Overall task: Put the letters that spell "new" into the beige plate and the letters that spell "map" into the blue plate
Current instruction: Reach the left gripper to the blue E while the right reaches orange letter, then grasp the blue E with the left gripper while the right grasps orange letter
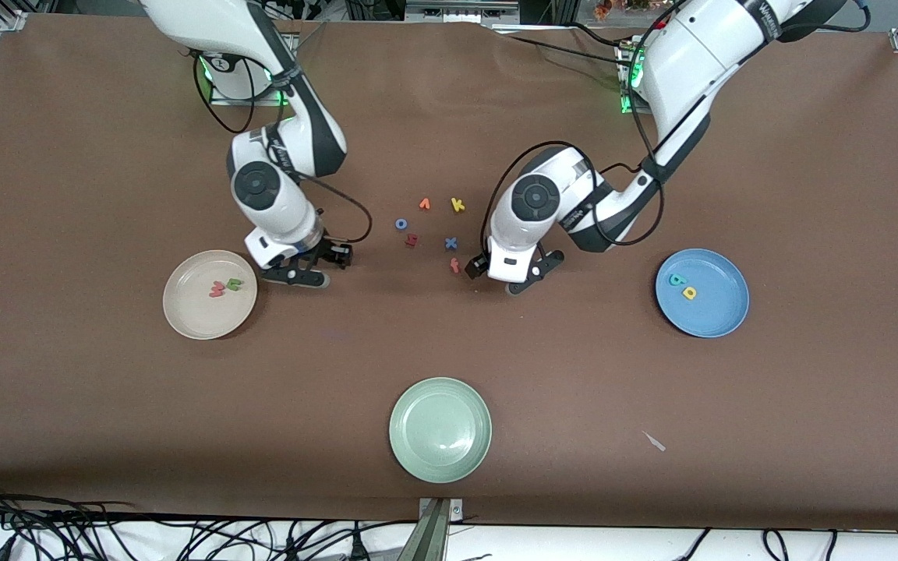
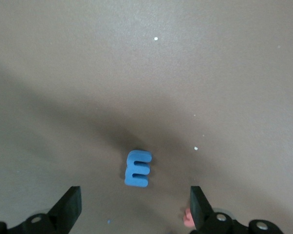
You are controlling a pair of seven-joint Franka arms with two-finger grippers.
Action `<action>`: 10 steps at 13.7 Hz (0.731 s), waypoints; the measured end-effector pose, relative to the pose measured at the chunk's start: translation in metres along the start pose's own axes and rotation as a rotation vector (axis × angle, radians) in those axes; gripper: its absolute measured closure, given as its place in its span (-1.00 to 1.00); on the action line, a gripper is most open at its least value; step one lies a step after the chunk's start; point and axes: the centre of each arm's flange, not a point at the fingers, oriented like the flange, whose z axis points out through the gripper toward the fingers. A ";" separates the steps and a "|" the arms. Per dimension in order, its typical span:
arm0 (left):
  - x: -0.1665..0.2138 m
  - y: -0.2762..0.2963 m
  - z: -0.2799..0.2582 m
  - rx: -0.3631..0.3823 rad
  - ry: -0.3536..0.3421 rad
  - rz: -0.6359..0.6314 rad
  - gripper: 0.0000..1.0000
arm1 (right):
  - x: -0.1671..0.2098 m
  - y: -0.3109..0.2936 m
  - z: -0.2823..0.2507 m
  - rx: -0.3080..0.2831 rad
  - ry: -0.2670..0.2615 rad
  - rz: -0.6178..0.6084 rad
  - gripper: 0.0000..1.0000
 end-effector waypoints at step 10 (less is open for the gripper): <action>-0.017 -0.001 0.038 0.024 0.022 -0.029 -0.03 | -0.019 0.023 0.024 -0.027 -0.011 0.018 -0.28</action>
